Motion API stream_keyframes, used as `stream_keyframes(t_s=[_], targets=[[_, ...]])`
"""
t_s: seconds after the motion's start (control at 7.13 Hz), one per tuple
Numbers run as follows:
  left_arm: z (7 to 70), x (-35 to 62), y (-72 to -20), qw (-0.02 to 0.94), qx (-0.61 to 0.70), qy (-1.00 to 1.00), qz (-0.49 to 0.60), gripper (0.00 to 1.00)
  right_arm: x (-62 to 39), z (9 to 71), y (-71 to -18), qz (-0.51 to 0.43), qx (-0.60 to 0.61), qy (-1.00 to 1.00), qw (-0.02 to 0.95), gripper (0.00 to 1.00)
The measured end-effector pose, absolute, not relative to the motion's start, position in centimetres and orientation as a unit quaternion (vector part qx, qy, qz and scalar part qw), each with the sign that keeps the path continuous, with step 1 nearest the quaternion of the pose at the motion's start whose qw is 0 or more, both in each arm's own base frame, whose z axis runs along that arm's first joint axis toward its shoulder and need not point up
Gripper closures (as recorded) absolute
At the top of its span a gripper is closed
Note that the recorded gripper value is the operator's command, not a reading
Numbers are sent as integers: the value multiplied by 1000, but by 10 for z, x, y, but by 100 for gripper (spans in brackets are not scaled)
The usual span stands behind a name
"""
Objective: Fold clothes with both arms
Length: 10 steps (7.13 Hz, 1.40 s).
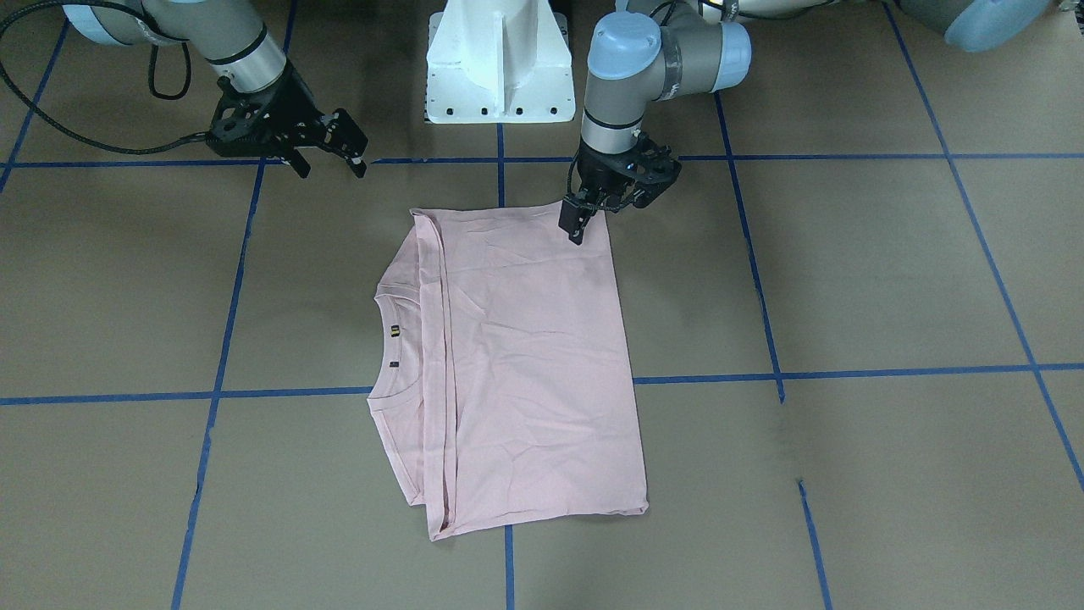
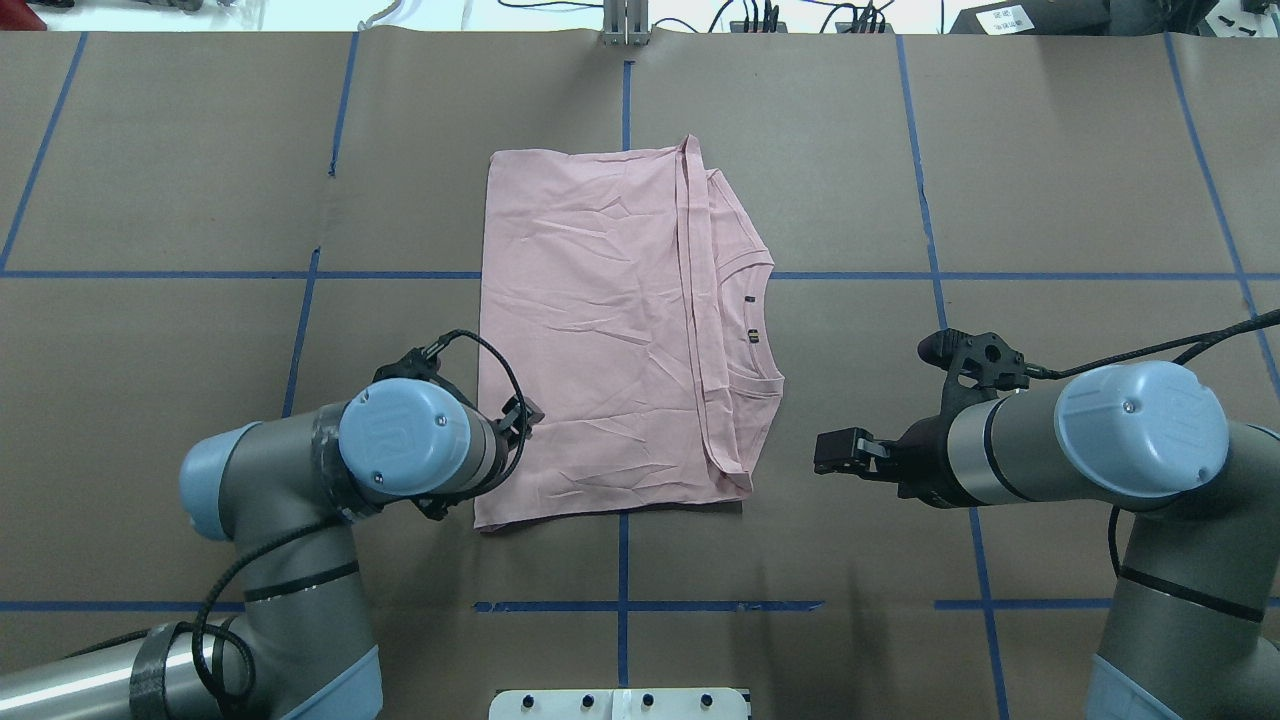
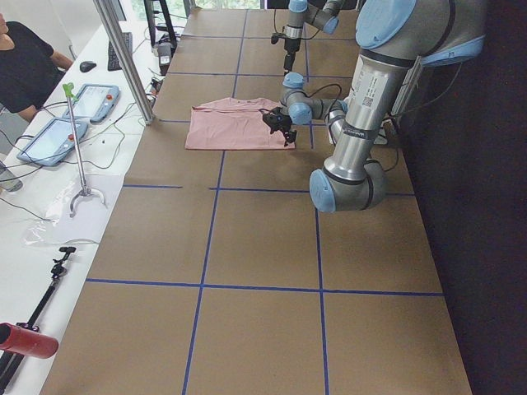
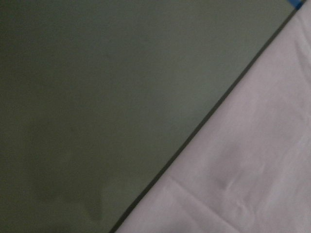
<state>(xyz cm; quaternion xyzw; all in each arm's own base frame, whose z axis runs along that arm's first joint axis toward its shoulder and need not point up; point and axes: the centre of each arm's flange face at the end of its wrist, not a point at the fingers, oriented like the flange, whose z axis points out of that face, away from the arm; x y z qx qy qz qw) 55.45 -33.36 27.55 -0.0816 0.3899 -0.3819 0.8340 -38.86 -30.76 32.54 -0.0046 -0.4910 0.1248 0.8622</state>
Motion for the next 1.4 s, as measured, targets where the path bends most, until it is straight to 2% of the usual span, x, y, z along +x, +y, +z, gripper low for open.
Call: stream_keyframes(t_s=[0.56, 0.98, 1.4], targets=[[285, 570, -301, 839, -101, 374, -384, 0, -387, 326, -309, 127, -3, -491, 862, 0], [286, 572, -295, 840, -104, 370, -384, 1, -386, 326, -310, 129, -2, -490, 862, 0], [282, 566, -292, 843, -103, 361, -385, 13, -384, 325, -313, 132, 1, -491, 861, 0]])
